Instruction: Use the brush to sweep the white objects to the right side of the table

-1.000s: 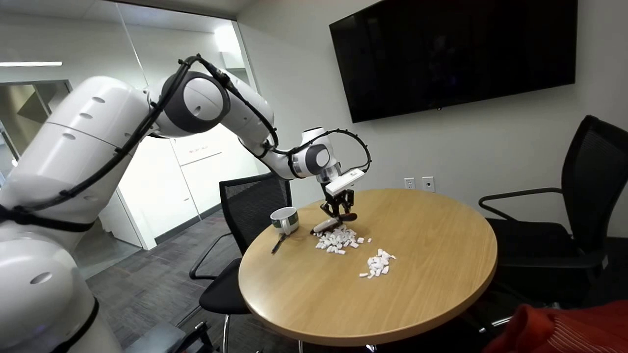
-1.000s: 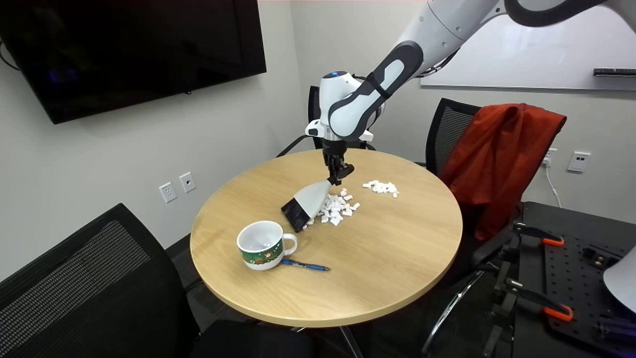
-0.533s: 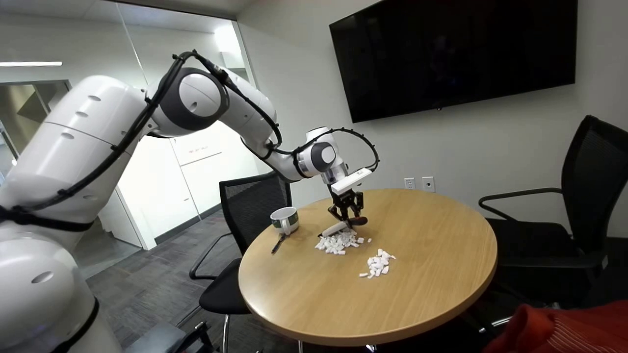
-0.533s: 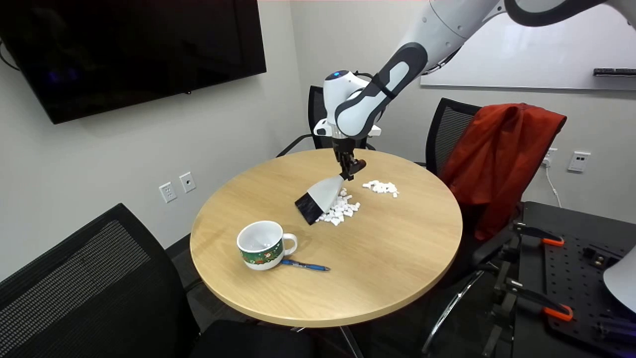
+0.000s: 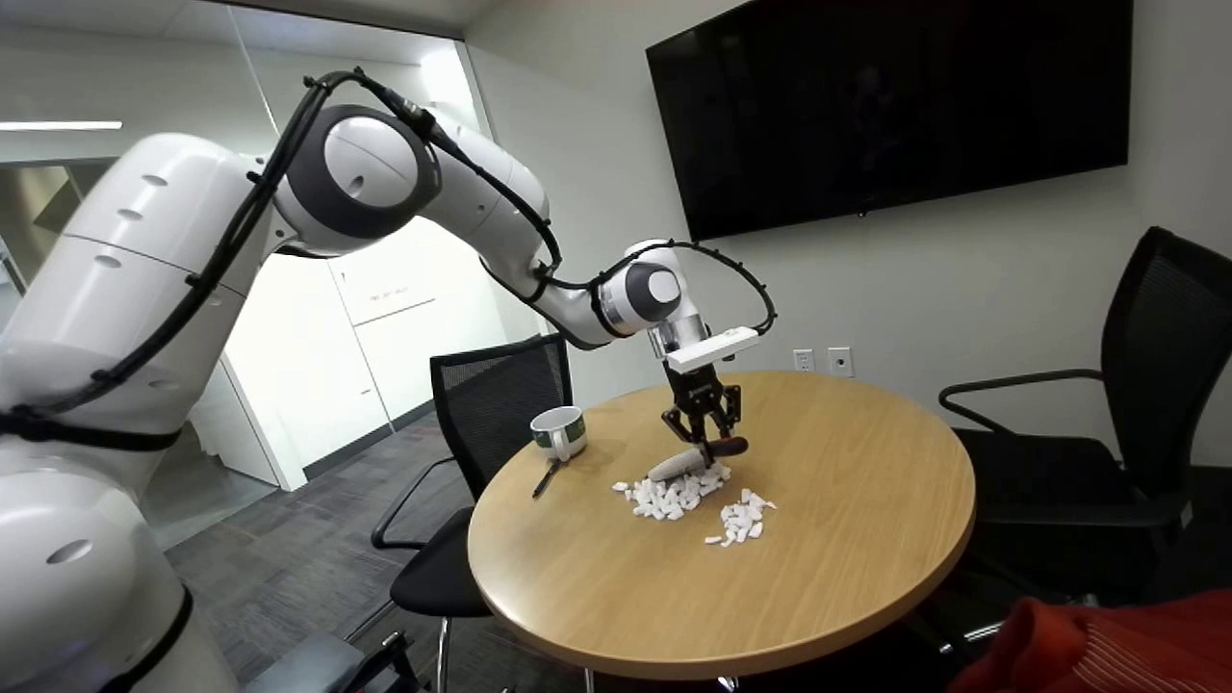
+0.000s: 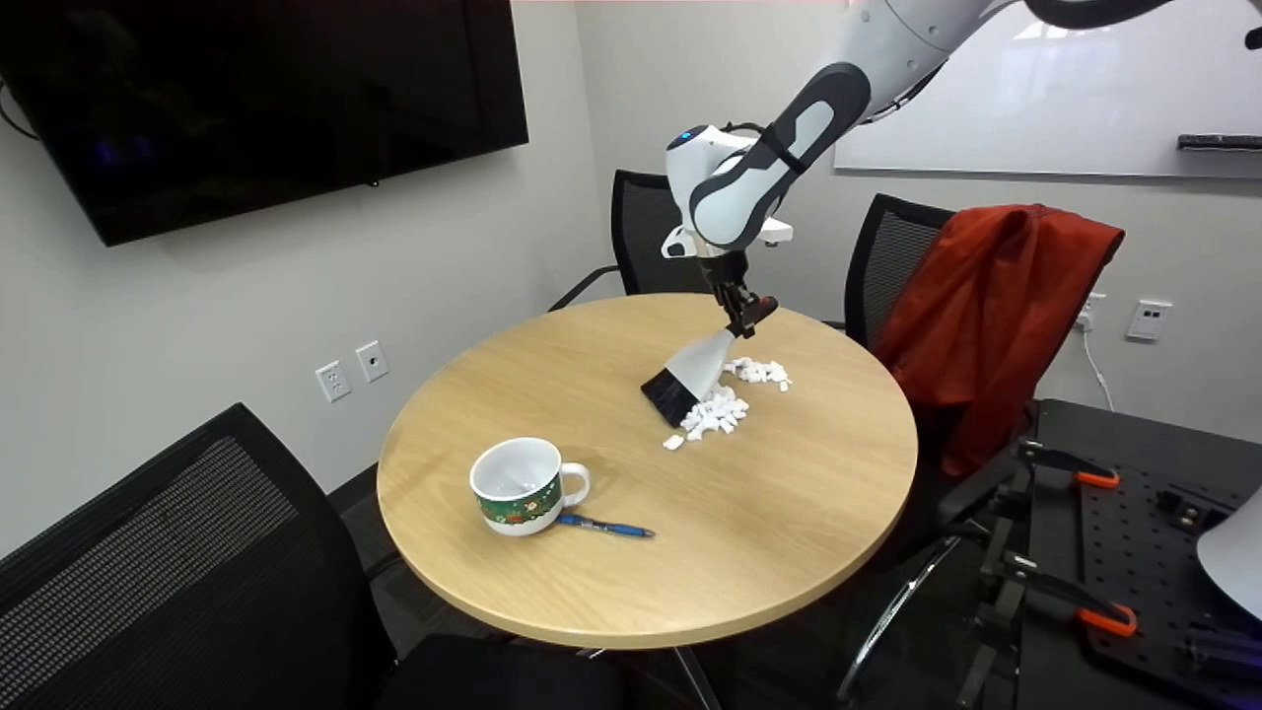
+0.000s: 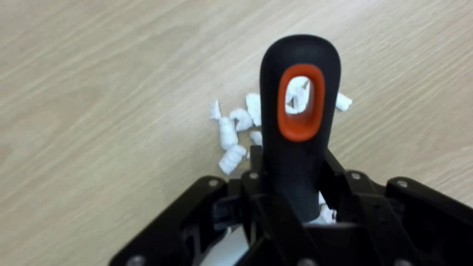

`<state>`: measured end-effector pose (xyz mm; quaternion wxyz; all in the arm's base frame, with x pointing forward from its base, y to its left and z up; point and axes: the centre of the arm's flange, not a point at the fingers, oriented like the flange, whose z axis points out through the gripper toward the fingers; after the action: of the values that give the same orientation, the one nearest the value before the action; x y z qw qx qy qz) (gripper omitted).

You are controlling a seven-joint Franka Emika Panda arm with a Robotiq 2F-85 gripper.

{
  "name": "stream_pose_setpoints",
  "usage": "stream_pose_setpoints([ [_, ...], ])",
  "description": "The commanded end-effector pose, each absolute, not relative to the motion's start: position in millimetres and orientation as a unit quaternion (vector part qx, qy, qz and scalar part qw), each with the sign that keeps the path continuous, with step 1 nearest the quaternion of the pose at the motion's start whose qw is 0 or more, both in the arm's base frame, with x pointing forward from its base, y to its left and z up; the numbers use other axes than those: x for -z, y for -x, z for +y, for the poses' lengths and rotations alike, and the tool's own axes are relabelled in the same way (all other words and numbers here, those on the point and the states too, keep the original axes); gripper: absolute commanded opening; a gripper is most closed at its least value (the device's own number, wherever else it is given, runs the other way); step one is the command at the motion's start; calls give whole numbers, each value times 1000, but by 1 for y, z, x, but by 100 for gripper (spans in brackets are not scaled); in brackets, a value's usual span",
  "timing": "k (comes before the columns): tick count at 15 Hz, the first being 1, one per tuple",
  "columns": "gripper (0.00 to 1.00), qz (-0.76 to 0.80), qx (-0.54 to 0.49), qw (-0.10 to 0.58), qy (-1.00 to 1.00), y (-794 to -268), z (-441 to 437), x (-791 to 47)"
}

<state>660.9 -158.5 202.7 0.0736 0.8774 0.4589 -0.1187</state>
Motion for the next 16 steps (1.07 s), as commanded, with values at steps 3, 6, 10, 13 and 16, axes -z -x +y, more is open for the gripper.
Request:
stream_pose_setpoints([
  [3,13,428,174,79,-883,-625,-210,-218],
  [6,13,412,207,77,-884,-611,-235,-219],
  [10,13,411,205,83,-884,-595,-251,-235],
  [13,13,441,144,92,-881,-595,-244,-255],
  [16,13,477,89,96,-869,-604,-226,-272],
])
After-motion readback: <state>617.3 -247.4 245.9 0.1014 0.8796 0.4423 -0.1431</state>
